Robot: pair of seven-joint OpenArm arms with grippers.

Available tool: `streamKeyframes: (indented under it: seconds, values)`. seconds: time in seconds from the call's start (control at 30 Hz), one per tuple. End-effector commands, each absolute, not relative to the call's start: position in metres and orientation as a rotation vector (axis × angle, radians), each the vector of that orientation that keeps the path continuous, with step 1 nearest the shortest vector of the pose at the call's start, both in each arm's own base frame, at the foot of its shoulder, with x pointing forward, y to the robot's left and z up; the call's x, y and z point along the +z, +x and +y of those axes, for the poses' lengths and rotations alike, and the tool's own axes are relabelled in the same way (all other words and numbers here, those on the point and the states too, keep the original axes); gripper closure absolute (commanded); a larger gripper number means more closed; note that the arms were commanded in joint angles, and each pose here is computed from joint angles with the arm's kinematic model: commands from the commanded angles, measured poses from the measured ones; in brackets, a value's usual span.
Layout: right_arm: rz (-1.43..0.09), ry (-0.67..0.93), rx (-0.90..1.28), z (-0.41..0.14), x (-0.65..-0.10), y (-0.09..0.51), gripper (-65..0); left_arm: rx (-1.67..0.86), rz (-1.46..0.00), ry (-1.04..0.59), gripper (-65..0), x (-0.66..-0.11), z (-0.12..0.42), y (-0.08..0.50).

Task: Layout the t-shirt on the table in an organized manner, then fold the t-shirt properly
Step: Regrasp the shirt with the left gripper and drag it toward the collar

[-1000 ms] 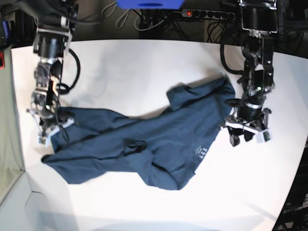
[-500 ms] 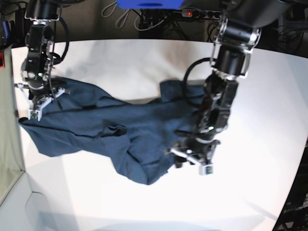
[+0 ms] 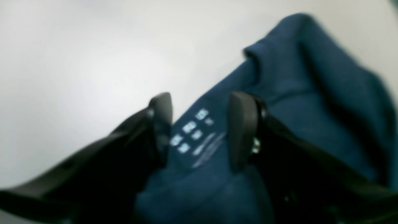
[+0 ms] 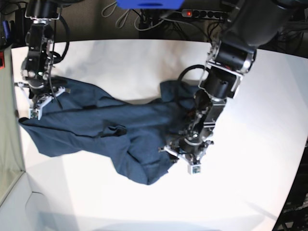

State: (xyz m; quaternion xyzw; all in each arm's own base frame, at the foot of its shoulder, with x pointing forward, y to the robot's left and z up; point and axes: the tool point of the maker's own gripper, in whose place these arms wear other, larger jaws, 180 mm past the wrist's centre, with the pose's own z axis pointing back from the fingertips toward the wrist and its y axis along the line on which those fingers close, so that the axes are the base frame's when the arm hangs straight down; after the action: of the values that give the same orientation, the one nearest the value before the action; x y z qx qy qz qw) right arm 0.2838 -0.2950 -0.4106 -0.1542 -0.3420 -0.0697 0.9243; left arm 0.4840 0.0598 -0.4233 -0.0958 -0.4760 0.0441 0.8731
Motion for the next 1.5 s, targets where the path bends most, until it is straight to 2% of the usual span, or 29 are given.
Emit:
streamKeyframes:
  seconds: [0.0,0.27,0.33,0.5,0.87,1.0,1.27,1.47]
  values:
    - [-0.757,-0.341,-0.137,-0.302,-0.394,0.295,0.0,0.058,-1.017,-0.185,-28.8,-0.414,0.056,0.495]
    - [-0.765,-0.369,-0.124,-0.313,-0.387,0.298,0.0,-0.069,-1.003,-0.092,-28.7,-0.446,0.059,0.474]
    - [-0.77,-0.383,-0.116,-0.319,-0.383,0.298,0.0,-0.081,-0.986,-0.041,-27.3,-0.457,0.086,0.467]
    - [-0.78,-0.417,-0.099,-0.332,-0.375,0.3,0.0,-0.086,-0.96,0.048,-17.8,-0.469,0.139,0.455]
    - [-0.791,-0.501,-0.241,-0.395,-0.355,0.301,0.0,-0.068,-0.871,0.164,-17.7,-0.501,0.217,0.409]
    - [-0.781,-0.511,-0.246,-0.402,-0.355,0.3,0.0,-0.074,-0.862,0.192,-17.6,-0.503,0.238,0.396]
    - [-0.792,-0.491,-0.251,-0.392,-0.355,0.3,0.0,-0.139,-0.97,0.152,-17.6,-0.479,0.231,0.388]
    - [-0.879,-0.473,-0.219,-0.365,-0.332,0.301,0.0,-0.012,-1.143,0.115,-17.7,-0.426,0.237,0.405]
